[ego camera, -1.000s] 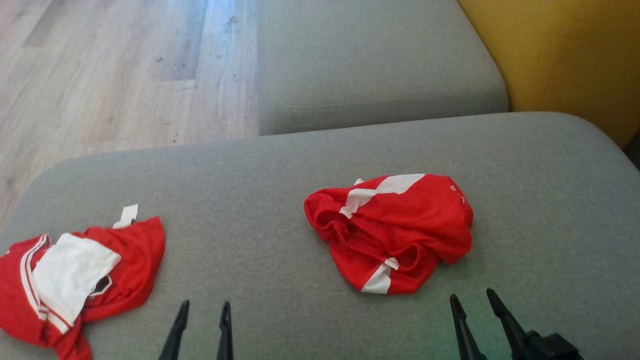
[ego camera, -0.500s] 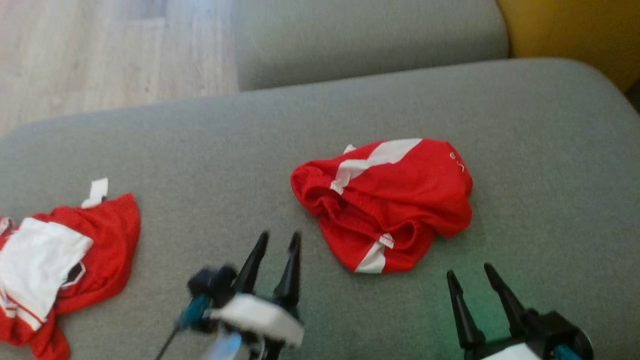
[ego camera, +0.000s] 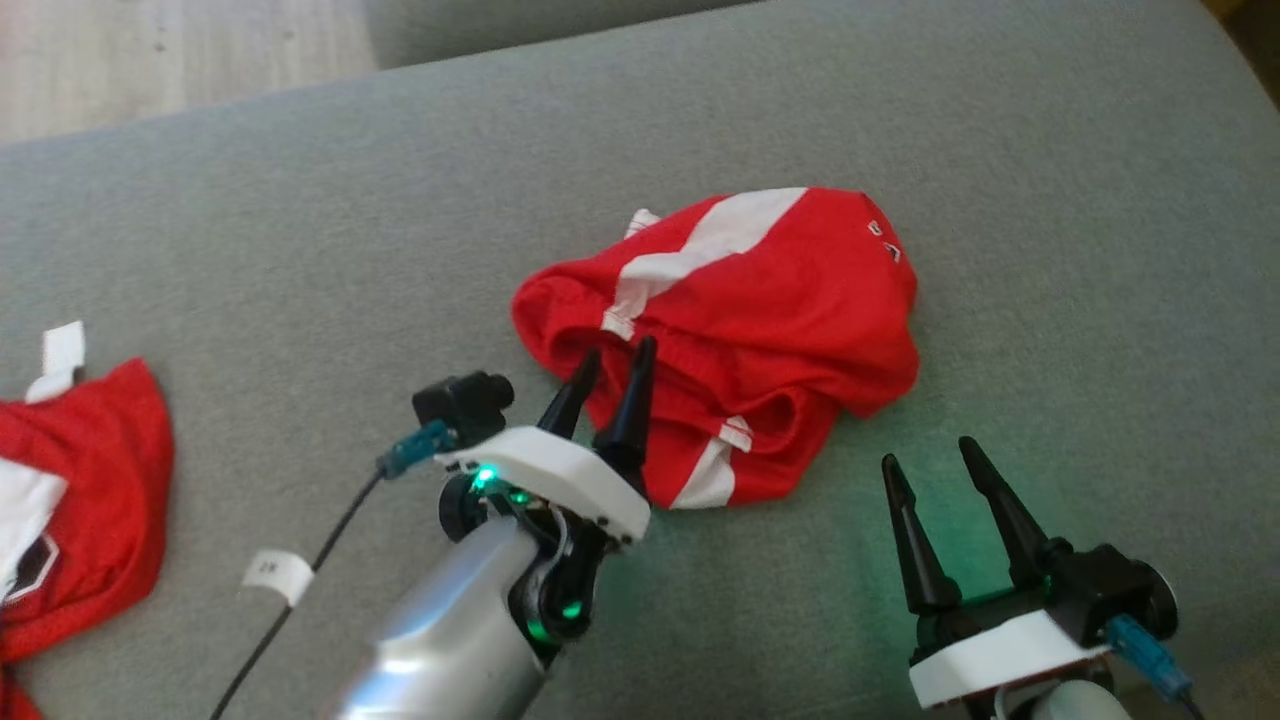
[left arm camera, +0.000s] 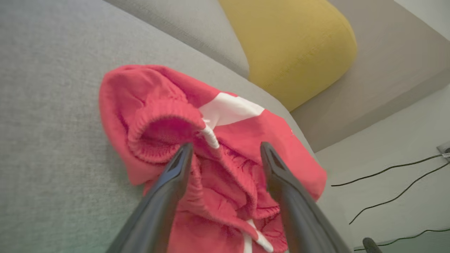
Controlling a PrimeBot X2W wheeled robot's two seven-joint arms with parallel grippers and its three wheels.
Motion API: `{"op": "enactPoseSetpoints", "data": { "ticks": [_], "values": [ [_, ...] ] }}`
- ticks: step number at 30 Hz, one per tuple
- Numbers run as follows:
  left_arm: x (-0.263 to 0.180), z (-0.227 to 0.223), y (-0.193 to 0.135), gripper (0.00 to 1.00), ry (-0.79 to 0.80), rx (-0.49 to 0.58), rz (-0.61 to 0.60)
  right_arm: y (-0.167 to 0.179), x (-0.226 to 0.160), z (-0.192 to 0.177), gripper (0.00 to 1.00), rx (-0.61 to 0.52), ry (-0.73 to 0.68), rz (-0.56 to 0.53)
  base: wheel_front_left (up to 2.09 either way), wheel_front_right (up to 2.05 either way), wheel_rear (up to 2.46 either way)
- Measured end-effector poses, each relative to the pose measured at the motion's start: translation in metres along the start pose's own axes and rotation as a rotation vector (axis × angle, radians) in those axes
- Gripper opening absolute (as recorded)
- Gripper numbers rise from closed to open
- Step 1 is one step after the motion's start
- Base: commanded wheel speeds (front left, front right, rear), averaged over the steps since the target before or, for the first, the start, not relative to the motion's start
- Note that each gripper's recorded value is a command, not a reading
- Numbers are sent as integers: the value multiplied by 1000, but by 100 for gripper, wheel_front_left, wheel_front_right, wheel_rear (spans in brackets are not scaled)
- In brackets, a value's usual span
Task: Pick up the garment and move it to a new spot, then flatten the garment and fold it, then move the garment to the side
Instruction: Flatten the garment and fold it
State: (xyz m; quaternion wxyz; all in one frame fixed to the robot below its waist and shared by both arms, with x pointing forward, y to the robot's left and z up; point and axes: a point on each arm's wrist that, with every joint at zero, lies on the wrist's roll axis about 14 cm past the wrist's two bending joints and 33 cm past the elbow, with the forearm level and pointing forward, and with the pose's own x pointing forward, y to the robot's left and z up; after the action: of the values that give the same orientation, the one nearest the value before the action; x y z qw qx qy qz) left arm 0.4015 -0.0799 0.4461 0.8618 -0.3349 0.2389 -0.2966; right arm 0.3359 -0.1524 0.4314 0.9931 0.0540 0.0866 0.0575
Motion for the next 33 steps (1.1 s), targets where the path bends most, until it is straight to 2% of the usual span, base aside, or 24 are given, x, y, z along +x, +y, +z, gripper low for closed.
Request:
{"op": "enactPoseSetpoints", "data": {
  "ticks": [5, 11, 12, 13, 14, 15, 16, 17, 18, 21, 26, 29, 33],
  "values": [
    [12, -8, 12, 100, 52, -99, 52, -11, -5, -4, 100, -5, 16, -34, 0, 0, 0],
    [24, 1, 20, 100, 33, -124, 80, -17, -4, -4, 100, -8, 18, -52, 0, 0, 0],
    [25, 1, 21, 89, 34, -126, 82, -17, -5, -5, 100, -7, 20, -54, 0, 0, 0],
    [26, 2, 21, 67, 32, -127, 81, -18, -5, -5, 100, -7, 21, -56, 0, 0, 0],
    [27, 1, 21, 36, 34, -127, 77, -18, -5, -5, 100, -7, 23, -57, 0, 0, 0],
    [28, 0, 21, 29, 37, -124, 76, -18, -5, -6, 100, -7, 23, -58, 0, 0, 0],
    [29, -1, 22, 29, 39, -118, 82, -19, -6, -6, 100, -7, 25, -61, 0, 0, 0],
    [30, -1, 23, 6, 40, -114, 83, -19, -6, -7, 100, -7, 27, -63, 0, 0, 0],
    [31, -2, 23, 0, 46, -107, 84, -20, -6, -7, 100, -7, 29, -64, 0, 0, 0],
    [34, 2, 23, 0, 34, -85, 81, -21, -6, -7, 100, -7, 29, -66, 0, 0, 0],
    [36, 13, 5, 0, 6, -41, -14, -20, -7, -5, 100, -8, 20, -65, 0, 0, 0],
    [36, 22, -29, 0, -15, -15, -132, -18, -9, -3, 100, -6, 12, -60, 0, 0, 0],
    [29, 29, -95, 0, -26, 5, -332, -16, -13, 3, 100, -7, -10, -58, 0, 0, 0]
  ]
}}
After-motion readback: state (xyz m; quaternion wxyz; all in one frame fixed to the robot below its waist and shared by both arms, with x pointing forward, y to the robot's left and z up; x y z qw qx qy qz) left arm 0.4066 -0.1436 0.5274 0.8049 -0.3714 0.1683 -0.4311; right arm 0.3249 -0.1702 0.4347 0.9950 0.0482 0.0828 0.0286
